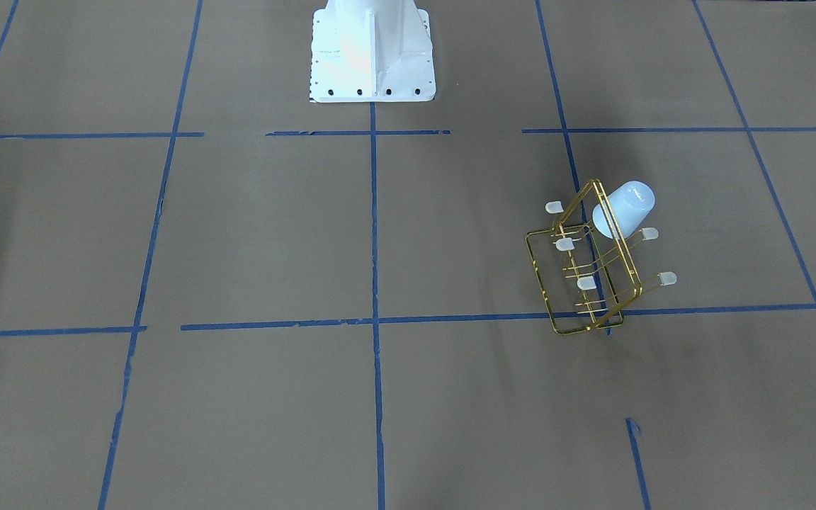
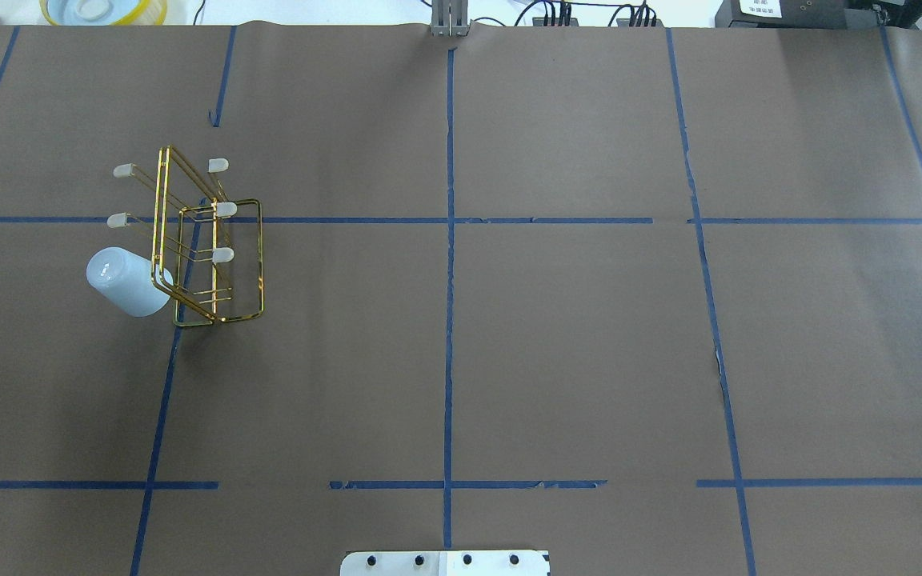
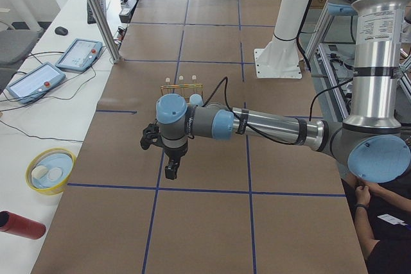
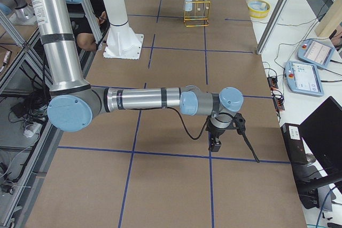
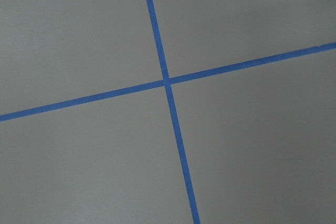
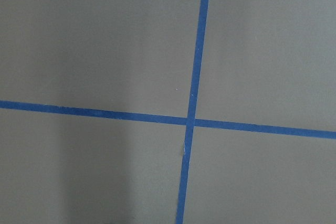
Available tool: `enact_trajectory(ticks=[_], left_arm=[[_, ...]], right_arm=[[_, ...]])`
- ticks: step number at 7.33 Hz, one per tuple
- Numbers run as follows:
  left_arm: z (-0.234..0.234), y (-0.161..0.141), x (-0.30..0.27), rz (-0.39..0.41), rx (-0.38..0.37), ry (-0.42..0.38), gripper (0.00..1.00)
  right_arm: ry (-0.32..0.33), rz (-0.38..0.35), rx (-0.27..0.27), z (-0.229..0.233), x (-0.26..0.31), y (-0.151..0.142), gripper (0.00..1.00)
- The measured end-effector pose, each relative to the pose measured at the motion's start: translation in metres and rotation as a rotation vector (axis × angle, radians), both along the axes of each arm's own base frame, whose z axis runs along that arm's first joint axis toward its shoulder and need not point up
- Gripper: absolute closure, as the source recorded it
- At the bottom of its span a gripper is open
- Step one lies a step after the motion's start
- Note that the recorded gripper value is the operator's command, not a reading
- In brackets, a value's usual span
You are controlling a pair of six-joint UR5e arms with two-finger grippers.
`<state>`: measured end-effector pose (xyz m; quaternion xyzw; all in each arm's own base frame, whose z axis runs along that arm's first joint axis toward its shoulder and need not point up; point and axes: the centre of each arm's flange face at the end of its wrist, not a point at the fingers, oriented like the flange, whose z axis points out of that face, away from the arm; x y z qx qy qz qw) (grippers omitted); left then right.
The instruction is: Hang cup on cup holder
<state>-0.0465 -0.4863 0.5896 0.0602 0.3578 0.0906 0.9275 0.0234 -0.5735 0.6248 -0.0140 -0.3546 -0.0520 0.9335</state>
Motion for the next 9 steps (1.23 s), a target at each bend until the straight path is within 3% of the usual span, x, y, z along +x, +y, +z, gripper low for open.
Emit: enact_trajectory(ticks=[9], left_arm=[[-0.016,-0.019,0.004,-0.001,0.025,0.056,0.00]], right_arm=[[0.000,0.000,0.000,0.000,0.000,0.000,0.00]])
